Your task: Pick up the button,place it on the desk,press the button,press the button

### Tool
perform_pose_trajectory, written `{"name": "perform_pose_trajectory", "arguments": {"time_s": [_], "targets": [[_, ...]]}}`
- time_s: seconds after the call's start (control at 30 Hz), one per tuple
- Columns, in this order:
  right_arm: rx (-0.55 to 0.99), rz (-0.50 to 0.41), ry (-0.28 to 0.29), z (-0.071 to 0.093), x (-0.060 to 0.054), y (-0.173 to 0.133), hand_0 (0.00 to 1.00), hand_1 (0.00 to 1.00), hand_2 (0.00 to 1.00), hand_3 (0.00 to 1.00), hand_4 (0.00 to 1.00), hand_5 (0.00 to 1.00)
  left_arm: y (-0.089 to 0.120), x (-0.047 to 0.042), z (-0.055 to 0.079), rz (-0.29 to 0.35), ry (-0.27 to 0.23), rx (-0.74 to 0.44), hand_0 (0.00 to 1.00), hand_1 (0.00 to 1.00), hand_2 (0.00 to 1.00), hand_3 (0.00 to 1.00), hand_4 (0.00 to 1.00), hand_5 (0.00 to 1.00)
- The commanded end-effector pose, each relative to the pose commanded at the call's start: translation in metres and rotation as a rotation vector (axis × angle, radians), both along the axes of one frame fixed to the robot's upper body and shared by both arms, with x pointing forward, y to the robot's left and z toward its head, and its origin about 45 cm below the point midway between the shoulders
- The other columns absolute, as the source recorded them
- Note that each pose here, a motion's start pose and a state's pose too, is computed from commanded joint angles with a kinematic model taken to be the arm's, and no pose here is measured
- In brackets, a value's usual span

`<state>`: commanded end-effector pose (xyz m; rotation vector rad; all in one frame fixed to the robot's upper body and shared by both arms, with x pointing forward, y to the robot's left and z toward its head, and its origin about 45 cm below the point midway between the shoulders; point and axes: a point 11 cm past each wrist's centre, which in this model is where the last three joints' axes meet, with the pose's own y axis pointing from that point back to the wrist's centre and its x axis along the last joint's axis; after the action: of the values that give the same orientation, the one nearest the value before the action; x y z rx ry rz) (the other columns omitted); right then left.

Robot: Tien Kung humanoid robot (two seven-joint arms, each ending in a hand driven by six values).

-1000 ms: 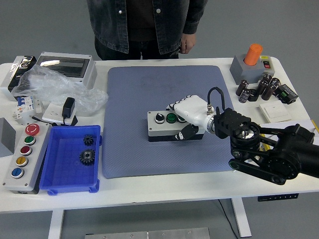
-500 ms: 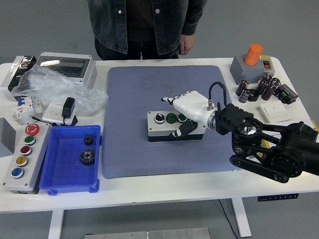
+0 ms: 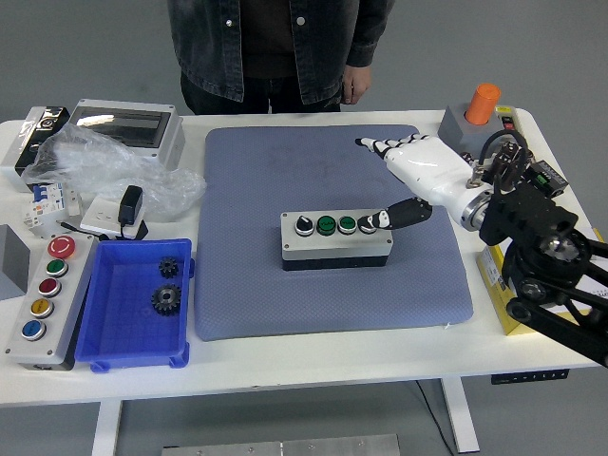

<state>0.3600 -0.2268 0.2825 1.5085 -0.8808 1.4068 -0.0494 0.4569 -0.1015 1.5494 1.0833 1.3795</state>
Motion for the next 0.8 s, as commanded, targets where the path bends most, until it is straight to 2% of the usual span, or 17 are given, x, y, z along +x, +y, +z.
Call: {"name": "perform_pose_trajectory", "arguments": {"time_s": [0.03, 0.07, 0.1, 0.23, 0.27, 0.43, 0.47, 0.6, 0.8], "targets": [[-0.007, -0.015, -0.013, 0.004, -0.003, -0.005, 0.830, 0.778, 0.890, 0.998, 0.998, 0.623, 0.000, -0.0002, 0.000, 0.001, 0.000, 0.000, 0.683, 0.704, 0.630, 0.620, 0.540, 0.415], [-0.018, -0.030, -0.019, 0.006, -0.006, -0.009, 0.810, 0.771, 0.812, 0.998, 0.998, 0.680, 0.000, -0.0005, 0.000, 0.001, 0.001, 0.000, 0.683, 0.707, 0.633, 0.621, 0.538, 0.415], [-0.032, -0.045, -0.020, 0.009, -0.009, -0.012, 0.810, 0.771, 0.812, 0.998, 0.998, 0.680, 0.000, -0.0008, 0.000, 0.002, 0.001, 0.000, 0.683, 0.707, 0.633, 0.621, 0.538, 0.415], [-0.103, -0.140, 0.064, -0.003, -0.013, -0.032, 0.810, 0.771, 0.812, 0.998, 0.998, 0.680, 0.001, -0.0012, 0.000, 0.003, 0.002, 0.001, 0.683, 0.707, 0.633, 0.621, 0.538, 0.415], [-0.119, -0.157, 0.093, -0.008, -0.014, -0.034, 0.542, 0.516, 0.360, 0.927, 0.578, 0.207, 0.001, -0.0009, 0.000, 0.003, 0.002, 0.001, 0.683, 0.707, 0.633, 0.622, 0.535, 0.418], [-0.174, -0.171, 0.202, -0.028, -0.020, -0.031, 0.542, 0.516, 0.360, 0.927, 0.578, 0.207, 0.002, 0.0011, 0.001, 0.002, -0.001, 0.003, 0.683, 0.707, 0.633, 0.622, 0.535, 0.418], [-0.178, -0.164, 0.218, -0.031, -0.022, -0.029, 0.461, 0.423, 0.276, 0.928, 0.404, 0.002, 0.002, 0.0015, 0.001, 0.002, -0.002, 0.004, 0.683, 0.707, 0.634, 0.622, 0.535, 0.424], [-0.185, -0.146, 0.253, -0.038, -0.025, -0.022, 0.461, 0.423, 0.276, 0.928, 0.404, 0.002, 0.003, 0.0019, 0.001, 0.001, 0.000, 0.005, 0.683, 0.707, 0.634, 0.622, 0.535, 0.424], [-0.189, -0.128, 0.270, -0.042, -0.027, -0.018, 0.467, 0.400, 0.258, 0.928, 0.417, 0.002, 0.003, 0.0009, 0.001, 0.001, 0.003, 0.006, 0.683, 0.707, 0.635, 0.622, 0.536, 0.428]]}}
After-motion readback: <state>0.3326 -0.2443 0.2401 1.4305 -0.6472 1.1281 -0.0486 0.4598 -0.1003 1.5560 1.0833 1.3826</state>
